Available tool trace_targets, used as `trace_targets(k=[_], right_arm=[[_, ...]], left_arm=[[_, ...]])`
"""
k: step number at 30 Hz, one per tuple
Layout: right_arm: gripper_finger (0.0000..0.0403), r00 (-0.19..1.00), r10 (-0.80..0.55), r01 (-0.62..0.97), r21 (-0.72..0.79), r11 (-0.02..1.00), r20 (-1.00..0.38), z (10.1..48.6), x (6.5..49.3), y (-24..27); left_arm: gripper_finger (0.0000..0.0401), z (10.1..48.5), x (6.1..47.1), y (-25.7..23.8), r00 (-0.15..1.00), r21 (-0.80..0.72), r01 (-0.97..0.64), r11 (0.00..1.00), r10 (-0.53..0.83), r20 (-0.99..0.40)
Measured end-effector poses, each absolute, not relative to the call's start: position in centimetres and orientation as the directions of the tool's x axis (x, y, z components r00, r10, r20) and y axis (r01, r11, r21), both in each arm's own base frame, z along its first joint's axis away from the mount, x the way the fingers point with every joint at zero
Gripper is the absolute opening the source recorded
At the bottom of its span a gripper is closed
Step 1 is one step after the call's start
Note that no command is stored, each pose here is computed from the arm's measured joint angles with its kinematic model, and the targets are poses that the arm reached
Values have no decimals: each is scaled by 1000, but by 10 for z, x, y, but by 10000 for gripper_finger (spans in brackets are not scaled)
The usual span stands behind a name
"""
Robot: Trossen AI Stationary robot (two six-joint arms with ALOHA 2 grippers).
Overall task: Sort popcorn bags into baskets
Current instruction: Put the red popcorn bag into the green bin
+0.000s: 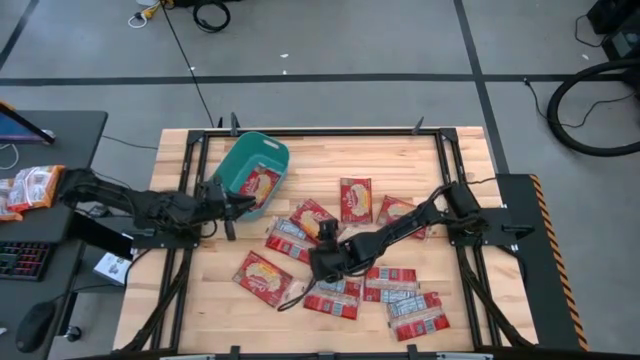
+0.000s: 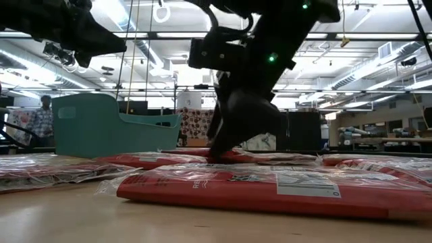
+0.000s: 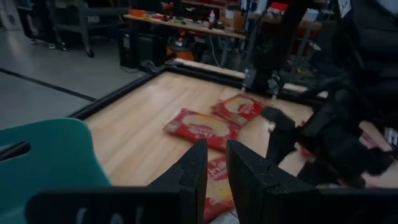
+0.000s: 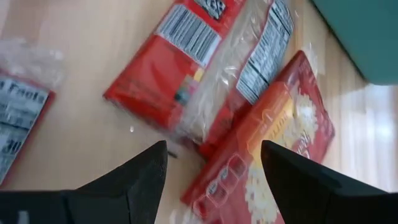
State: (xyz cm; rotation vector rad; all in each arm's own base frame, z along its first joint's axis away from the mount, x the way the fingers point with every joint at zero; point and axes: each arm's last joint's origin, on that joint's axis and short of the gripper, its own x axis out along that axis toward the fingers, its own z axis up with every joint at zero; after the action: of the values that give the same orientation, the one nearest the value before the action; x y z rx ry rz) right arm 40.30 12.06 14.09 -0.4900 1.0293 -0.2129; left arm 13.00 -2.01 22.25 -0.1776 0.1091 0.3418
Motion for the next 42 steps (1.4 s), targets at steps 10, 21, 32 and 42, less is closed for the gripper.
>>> trace_targets(k=[10,21,32,42], right_arm=[[250,408,-491,-56,-558,828,-770,123,396,116],[151,362,-523,-83,-586,806,-771,122,391,112],[9,385,-557,-134,-641,755,-736,138,389,111],[7,487,-586,-261,-748,610,-648,183,389,103]], left_arm=[[64,221,132,-22,937,-152,-338,929,318,-146],[64,222,132,-22,938,-150,-337,929,317,-142],[64,222,132,-22,938,-149,-337,930,317,-142],[64,222,132,-22,939,-124,-333,935,317,-133]])
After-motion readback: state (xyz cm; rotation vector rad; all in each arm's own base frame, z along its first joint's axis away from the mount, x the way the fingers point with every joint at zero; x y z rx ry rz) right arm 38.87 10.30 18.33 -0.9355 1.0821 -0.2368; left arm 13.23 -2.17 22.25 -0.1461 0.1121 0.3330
